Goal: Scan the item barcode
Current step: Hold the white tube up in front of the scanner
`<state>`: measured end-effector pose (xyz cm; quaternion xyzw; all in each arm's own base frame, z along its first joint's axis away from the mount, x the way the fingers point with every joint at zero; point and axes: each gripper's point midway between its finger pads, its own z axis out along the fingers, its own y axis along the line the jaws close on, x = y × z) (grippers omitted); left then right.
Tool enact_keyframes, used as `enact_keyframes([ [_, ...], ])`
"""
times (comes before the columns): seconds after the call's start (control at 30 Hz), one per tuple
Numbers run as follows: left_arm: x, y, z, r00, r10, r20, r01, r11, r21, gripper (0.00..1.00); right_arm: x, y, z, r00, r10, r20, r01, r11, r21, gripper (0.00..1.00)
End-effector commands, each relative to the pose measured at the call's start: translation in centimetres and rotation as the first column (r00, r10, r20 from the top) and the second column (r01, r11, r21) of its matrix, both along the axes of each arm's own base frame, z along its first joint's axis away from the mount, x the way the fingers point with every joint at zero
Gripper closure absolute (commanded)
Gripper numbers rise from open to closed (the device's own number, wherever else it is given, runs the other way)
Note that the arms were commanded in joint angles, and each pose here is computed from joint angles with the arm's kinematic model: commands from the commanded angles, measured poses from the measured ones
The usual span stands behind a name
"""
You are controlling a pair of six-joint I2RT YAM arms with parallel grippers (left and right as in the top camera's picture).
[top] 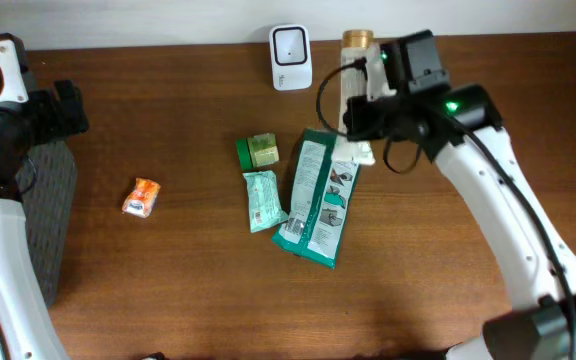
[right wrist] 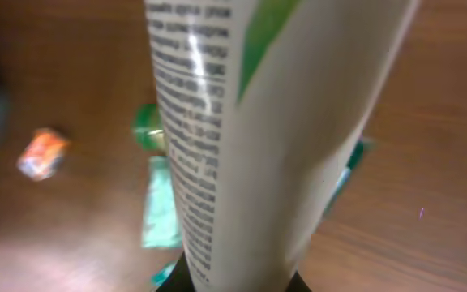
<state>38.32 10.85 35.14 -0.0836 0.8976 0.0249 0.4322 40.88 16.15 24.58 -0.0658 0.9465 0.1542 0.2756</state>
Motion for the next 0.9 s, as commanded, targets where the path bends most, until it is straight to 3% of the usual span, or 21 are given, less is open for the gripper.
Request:
enact_keyframes([
  [0.0, -0.1, 0.0, 0.5, 1.000, -0.010, 0.012, 0.010, 1.000, 0.010, 0.01, 4.8, -0.6, 2.0, 0.991, -0.014, 0.132, 0.040, 0.980, -0.196, 0.96],
  [0.1, 0.0, 0.0, 0.5, 1.000, -0.011, 0.012, 0.011, 1.000, 0.010, 0.01, 10.0, 0.8, 1.5, 0.972, 0.041, 0.229, 0.057, 0.912, -0.405, 0.96],
  [0.23, 0.0, 0.0, 0.5, 1.000, -0.011, 0.012, 0.011, 1.000, 0.010, 0.01, 15.4, 3.6, -1.1, 0.908, 0.239, 0.343, 0.072, 0.718, -0.692, 0.96],
  [0.33, -0.1, 0.0, 0.5, 1.000, -0.010, 0.012, 0.010, 1.000, 0.010, 0.01, 18.6, 4.2, -4.4, 0.884, 0.312, 0.347, 0.098, 0.603, -0.791, 0.96],
  [0.43, -0.1, 0.0, 0.5, 1.000, -0.011, 0.012, 0.010, 1.000, 0.010, 0.01, 20.4, 3.2, -7.0, 0.889, 0.271, 0.368, 0.188, 0.516, -0.836, 0.96],
  [0.57, 0.0, 0.0, 0.5, 1.000, -0.011, 0.012, 0.011, 1.000, 0.010, 0.01, 21.2, 2.0, -11.6, 0.916, 0.254, 0.311, 0.164, 0.470, -0.867, 0.96],
  [0.87, 0.0, 0.0, 0.5, 1.000, -0.011, 0.012, 0.011, 1.000, 0.010, 0.01, 20.7, 2.6, -9.7, 0.905, 0.234, 0.355, 0.223, 0.448, -0.866, 0.96],
])
